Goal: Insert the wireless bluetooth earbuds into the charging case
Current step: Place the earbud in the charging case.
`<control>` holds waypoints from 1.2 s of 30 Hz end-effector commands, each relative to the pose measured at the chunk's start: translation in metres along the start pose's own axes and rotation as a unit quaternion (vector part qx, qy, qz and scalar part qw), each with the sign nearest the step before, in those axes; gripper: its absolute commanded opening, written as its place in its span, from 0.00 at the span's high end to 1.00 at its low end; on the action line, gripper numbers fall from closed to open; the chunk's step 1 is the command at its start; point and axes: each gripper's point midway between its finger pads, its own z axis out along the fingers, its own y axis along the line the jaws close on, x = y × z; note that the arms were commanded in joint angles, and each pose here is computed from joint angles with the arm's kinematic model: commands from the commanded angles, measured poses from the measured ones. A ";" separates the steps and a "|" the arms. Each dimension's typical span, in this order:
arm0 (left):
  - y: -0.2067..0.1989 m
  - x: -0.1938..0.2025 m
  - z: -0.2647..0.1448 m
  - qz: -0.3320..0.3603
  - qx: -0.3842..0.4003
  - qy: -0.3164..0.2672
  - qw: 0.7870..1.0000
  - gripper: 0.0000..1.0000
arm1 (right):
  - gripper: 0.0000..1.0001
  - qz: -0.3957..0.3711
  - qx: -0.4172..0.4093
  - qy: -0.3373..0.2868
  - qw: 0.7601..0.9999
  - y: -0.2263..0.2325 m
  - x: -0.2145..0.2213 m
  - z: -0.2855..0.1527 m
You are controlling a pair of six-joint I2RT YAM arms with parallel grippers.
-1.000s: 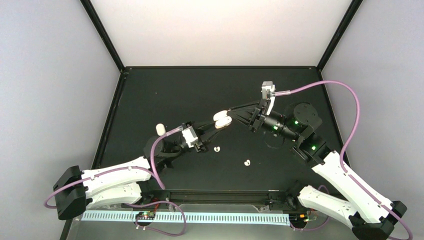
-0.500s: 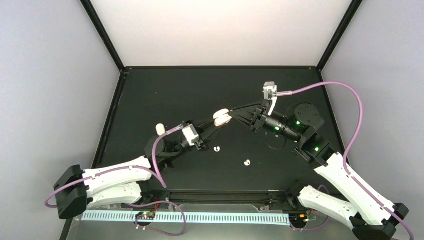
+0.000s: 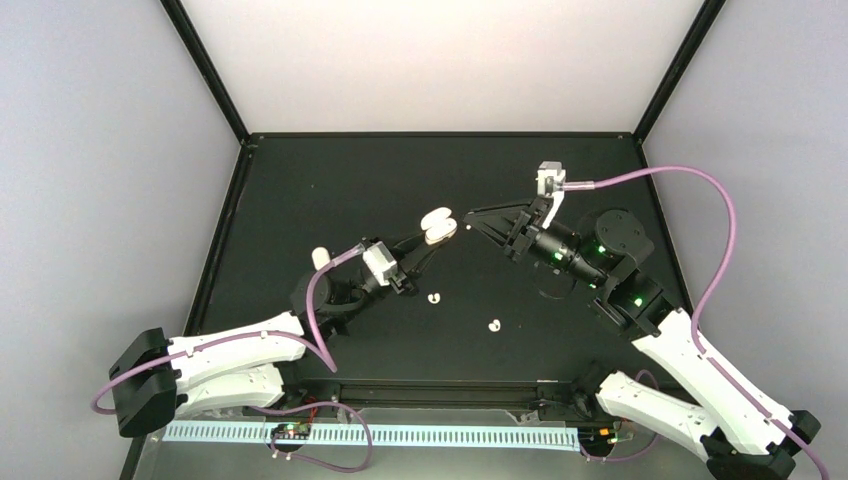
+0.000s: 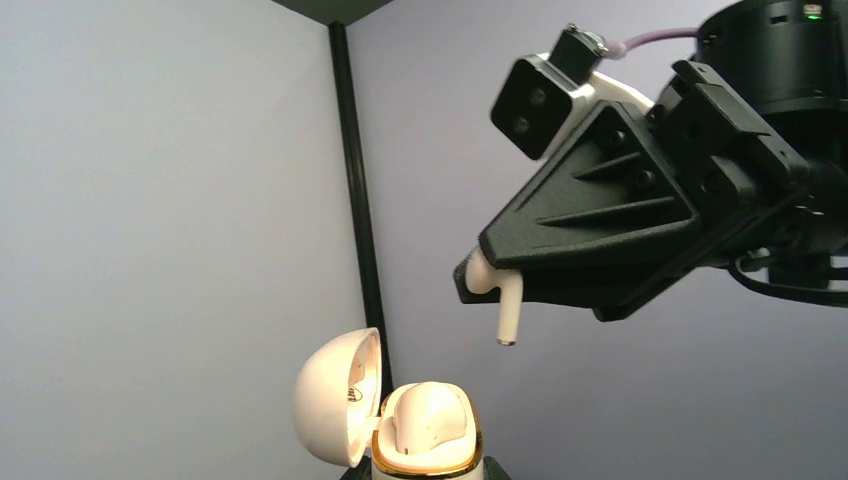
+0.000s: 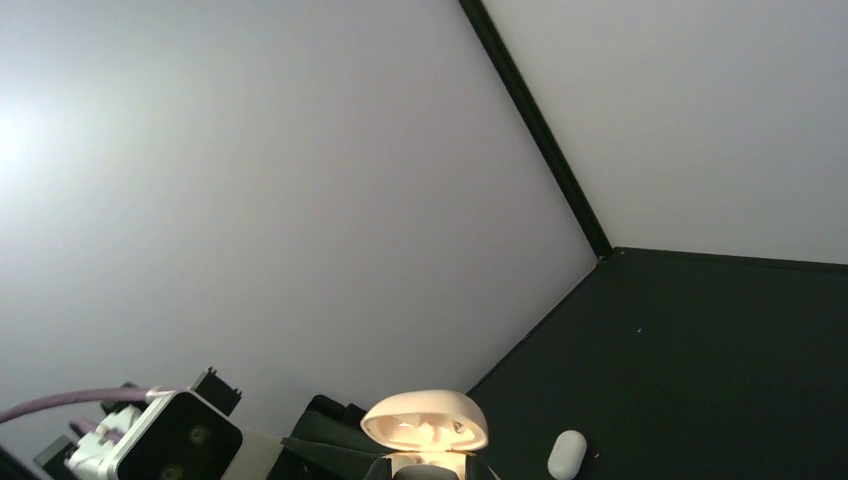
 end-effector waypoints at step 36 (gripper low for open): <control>0.011 -0.017 0.019 0.032 -0.062 -0.037 0.997 0.98 | 0.87 0.067 0.031 -0.048 0.996 -0.020 -0.016 0.022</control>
